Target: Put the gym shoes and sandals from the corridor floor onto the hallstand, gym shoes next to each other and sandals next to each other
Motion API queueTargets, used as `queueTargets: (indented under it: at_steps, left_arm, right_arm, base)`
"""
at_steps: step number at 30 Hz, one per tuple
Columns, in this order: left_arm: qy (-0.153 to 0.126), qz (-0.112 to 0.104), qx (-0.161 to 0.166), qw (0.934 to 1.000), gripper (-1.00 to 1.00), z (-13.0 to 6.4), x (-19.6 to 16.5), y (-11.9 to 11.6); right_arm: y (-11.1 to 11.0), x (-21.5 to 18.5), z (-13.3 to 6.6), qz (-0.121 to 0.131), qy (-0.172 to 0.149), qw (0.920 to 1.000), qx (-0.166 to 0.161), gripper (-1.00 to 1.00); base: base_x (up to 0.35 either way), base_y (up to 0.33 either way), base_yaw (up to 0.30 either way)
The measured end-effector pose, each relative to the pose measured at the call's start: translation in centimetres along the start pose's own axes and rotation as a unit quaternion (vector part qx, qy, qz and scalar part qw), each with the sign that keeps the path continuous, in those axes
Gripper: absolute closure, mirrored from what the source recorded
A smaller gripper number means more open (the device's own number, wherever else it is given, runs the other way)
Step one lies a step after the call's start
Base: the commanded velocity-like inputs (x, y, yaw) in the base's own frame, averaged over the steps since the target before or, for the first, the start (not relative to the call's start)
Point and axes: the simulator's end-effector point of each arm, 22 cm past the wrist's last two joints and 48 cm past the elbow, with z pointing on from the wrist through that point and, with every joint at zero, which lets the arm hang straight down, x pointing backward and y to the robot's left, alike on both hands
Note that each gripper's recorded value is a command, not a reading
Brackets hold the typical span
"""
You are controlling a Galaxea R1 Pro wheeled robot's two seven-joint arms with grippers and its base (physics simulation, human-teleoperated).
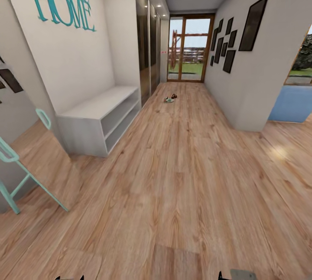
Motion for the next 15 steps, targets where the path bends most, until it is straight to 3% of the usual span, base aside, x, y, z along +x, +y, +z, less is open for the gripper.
queueTargets:
  at_steps: [15]
  left_arm:
    - [0.000,0.000,0.000,1.0000,-1.00,-0.01,0.00,-0.01]
  right_arm:
    - [-0.01,0.00,0.00,0.000,0.000,1.0000,0.000,-1.00]
  base:
    - [0.340,0.000,0.000]
